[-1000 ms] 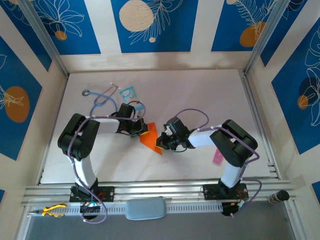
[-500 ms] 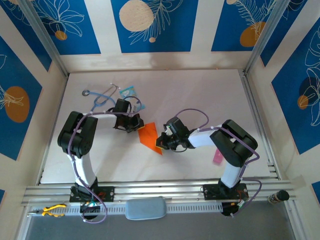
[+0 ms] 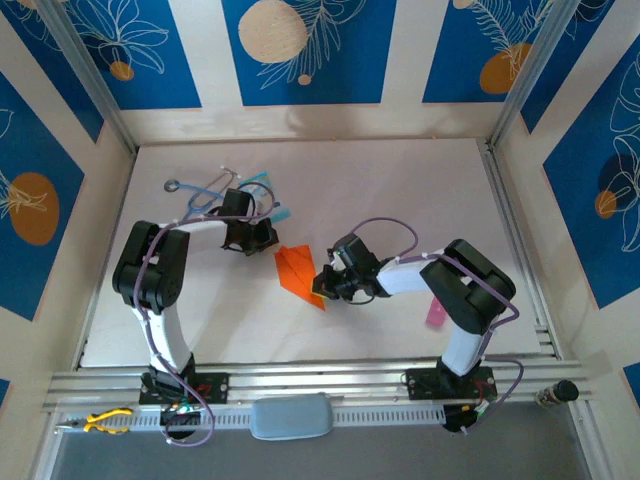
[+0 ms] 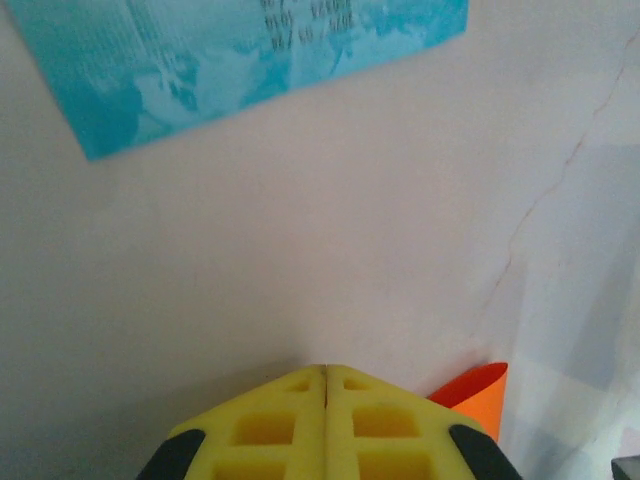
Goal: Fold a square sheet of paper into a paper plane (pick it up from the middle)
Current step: Fourth fold the wing at the center of the table.
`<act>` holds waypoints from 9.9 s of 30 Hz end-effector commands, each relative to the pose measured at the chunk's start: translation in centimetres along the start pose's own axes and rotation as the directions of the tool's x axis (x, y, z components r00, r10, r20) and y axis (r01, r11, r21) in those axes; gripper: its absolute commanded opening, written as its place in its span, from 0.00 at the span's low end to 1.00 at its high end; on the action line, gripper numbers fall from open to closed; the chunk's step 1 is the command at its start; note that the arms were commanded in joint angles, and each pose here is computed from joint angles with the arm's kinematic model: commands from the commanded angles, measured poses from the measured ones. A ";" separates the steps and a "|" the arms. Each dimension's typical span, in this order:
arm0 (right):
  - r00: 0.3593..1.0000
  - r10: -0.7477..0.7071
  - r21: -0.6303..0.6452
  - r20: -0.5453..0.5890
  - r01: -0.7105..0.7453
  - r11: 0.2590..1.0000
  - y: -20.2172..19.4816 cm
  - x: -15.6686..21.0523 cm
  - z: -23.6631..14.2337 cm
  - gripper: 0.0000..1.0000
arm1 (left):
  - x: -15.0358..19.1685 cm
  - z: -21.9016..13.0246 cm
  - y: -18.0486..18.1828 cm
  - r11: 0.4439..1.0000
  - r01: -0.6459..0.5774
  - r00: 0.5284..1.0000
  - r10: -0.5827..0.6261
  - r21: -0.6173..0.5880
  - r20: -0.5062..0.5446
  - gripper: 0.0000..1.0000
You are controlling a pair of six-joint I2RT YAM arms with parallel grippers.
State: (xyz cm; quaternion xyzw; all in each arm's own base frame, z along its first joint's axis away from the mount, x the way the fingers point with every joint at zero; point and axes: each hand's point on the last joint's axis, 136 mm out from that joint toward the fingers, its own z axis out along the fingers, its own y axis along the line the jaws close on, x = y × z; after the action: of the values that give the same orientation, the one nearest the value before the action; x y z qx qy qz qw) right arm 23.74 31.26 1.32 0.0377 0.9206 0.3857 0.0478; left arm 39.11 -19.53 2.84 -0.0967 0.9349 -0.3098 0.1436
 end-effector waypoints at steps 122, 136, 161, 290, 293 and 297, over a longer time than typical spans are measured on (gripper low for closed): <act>0.999 0.047 0.104 0.022 -0.049 0.993 -2.3 3.9 -4.5 0.07 | 7.1 1.9 -0.8 0.995 -0.004 0.989 0.018 0.101 -0.145 0.00; 0.993 0.114 0.124 0.038 -0.118 0.985 -1.7 3.8 -4.5 0.30 | 7.0 1.7 -1.1 0.994 0.012 0.990 0.004 0.108 -0.144 0.00; 0.998 0.054 0.001 0.036 -0.054 0.999 2.6 0.8 -2.6 0.04 | 6.9 1.5 -1.2 0.994 0.015 0.989 0.001 0.110 -0.148 0.00; 0.996 0.031 0.121 -0.081 -0.021 0.992 -2.9 4.6 -0.5 0.05 | 7.1 2.0 0.1 0.993 -0.053 0.971 0.076 0.106 -0.225 0.00; 0.996 0.027 0.134 -0.087 -0.015 0.991 -3.8 5.8 -1.2 0.05 | 7.2 2.0 0.2 0.993 -0.049 0.972 0.071 0.104 -0.224 0.00; 0.996 0.030 0.153 -0.087 -0.016 0.988 -4.9 7.0 -2.0 0.05 | 7.2 1.9 0.2 0.994 -0.046 0.972 0.068 0.104 -0.223 0.00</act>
State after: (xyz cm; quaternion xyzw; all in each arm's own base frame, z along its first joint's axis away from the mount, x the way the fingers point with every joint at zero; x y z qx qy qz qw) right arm 19.36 29.87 1.37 0.0175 0.9282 0.3693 0.0428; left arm 33.40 -23.99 2.00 -0.0061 0.9163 -0.3949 0.0663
